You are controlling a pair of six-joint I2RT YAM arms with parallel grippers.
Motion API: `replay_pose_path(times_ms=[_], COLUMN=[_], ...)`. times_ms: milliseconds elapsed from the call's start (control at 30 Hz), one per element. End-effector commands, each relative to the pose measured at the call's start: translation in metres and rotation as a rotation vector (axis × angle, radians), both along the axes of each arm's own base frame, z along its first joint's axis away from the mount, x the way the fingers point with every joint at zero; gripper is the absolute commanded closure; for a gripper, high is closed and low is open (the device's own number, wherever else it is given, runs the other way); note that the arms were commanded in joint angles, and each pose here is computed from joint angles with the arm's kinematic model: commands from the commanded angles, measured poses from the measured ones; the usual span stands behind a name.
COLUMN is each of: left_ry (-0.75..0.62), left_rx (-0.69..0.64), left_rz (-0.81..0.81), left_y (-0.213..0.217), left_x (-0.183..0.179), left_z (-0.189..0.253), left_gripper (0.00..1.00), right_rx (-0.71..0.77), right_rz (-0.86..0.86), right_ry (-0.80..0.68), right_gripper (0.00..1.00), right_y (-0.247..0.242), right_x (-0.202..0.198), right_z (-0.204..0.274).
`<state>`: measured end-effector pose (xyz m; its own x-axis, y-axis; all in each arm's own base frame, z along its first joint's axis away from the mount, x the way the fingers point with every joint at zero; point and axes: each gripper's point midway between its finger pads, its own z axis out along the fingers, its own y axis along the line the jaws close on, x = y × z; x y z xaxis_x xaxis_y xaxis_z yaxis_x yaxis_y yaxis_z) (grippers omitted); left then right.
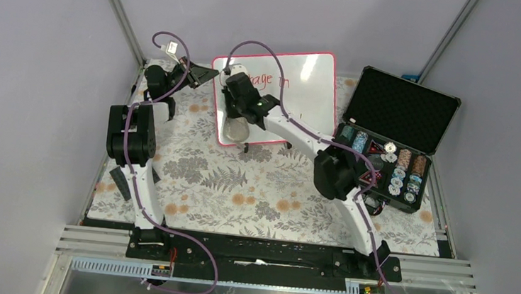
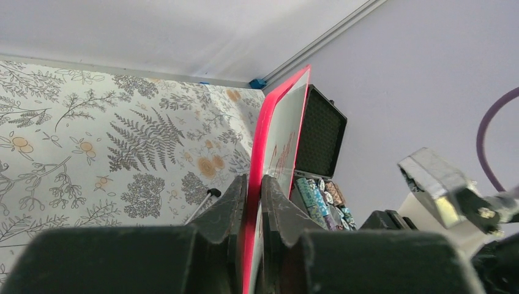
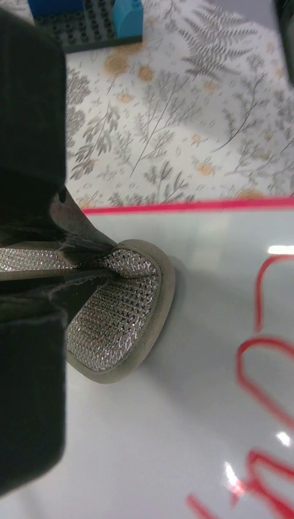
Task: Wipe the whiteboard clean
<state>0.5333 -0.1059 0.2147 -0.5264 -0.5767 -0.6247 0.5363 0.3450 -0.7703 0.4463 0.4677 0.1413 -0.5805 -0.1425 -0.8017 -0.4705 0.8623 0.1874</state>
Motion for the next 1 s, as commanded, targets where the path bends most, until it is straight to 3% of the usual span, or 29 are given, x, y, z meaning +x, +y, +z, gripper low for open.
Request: replay_pose_path(times_ms=[0,200,300,467,800,967], left_ry=[-0.076,-0.070,-0.068,-0.063,-0.069,-0.065], left_rx=[0.031,0.048,0.050,0.059,0.078,0.079], left_rz=[-0.024,-0.019,-0.022,-0.019,-0.021,-0.019], left_y=[-0.013,-0.012,-0.012,-0.012,-0.016,-0.016], left_x=[-0.012,-0.010,-0.010,-0.010,-0.011,-0.011], left_z=[0.029,0.026,0.025,0.023,0.024,0.024], left_gripper=[1.00,1.00,1.00,1.00,1.00,1.00], right_rx=[-0.006,-0.027,-0.085,-0.037,-0.026,0.005], right_rz=[-0.129,-0.286,-0.305,-0.221,0.046,0.057], right_ry=[-0.011,-0.001,-0.007,-0.008,0.015,-0.016], right_gripper=[1.00,1.00,1.00,1.00,1.00,1.00], right_y=[-0.075,-0.164,-0.176,-0.128,0.019,0.029], right_x=[0.028,0.042,0.041,0.035,-0.006,-0.005], right_z=[0.013,-0.004,-0.008,-0.001,-0.001,0.014])
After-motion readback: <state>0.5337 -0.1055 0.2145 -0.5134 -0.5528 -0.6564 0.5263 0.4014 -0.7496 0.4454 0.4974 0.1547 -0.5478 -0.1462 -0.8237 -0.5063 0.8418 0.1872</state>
